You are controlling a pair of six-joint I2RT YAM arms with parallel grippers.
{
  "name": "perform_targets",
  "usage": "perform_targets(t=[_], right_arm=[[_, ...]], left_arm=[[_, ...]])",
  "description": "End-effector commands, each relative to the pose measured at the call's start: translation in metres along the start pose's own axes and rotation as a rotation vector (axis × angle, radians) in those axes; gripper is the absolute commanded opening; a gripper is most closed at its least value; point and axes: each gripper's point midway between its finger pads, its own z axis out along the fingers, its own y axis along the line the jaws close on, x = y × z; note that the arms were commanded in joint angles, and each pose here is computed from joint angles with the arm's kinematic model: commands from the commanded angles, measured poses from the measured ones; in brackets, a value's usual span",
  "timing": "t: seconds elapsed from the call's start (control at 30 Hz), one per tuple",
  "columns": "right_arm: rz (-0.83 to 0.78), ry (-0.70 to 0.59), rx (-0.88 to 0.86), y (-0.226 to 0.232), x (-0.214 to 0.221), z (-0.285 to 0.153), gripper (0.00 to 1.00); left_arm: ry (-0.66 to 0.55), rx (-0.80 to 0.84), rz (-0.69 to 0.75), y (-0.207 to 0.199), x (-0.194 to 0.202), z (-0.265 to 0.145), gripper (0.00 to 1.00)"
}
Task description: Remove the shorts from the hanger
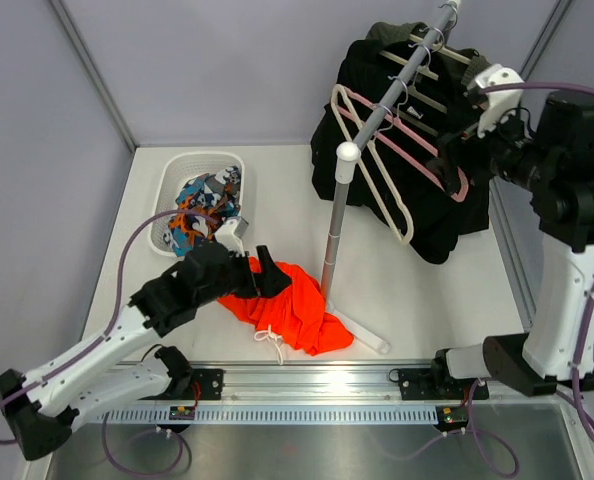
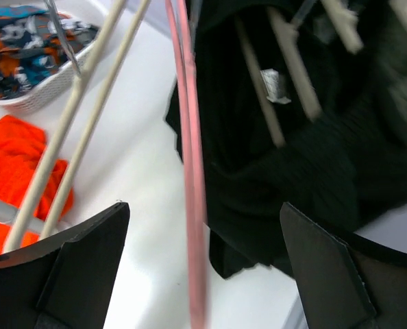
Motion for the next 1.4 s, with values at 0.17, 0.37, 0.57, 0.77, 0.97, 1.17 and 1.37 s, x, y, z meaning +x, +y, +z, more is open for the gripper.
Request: perform_targets(t=[0.17, 0.37, 0.57, 0.77, 0.97, 1.17, 1.37], right_arm=[[0.036, 0.035, 0.233, -0.026, 0.038, -0.044, 0.99], [0.033, 0.038, 0.204, -0.005, 0.061, -0.053, 0.99], [0.076, 0.025, 0.102, 0.022, 0.074, -0.051, 1.0], [0.063, -0.028, 0.037, 0.048, 0.076, -0.063, 0.99], [0.083, -0.044, 0.008, 0.061, 0.086, -0.065, 0.99], [0.127, -0.048, -0.016, 0.069, 0.104, -0.054, 1.0], [0.151, -0.067, -0.029, 0.076, 0.114, -0.048, 1.0]], left_arm=[[0.039, -0.334, 0.058, 0.042, 0.02, 0.051, 0.99], [0.127, -0.373, 0.118, 0.059, 0.048, 0.083, 0.99], [0.236, -0.479, 0.144, 0.093, 0.093, 0.113, 0.95], [0.272, -0.535, 0.177, 0.114, 0.111, 0.112, 0.35], [0.194, -0.47, 0.188, 0.084, 0.076, 0.081, 0.0], [-0.127, -0.383, 0.192, 0.027, -0.032, 0.006, 0.0], [-0.404, -0.396, 0.197, -0.019, -0.15, -0.06, 0.0]])
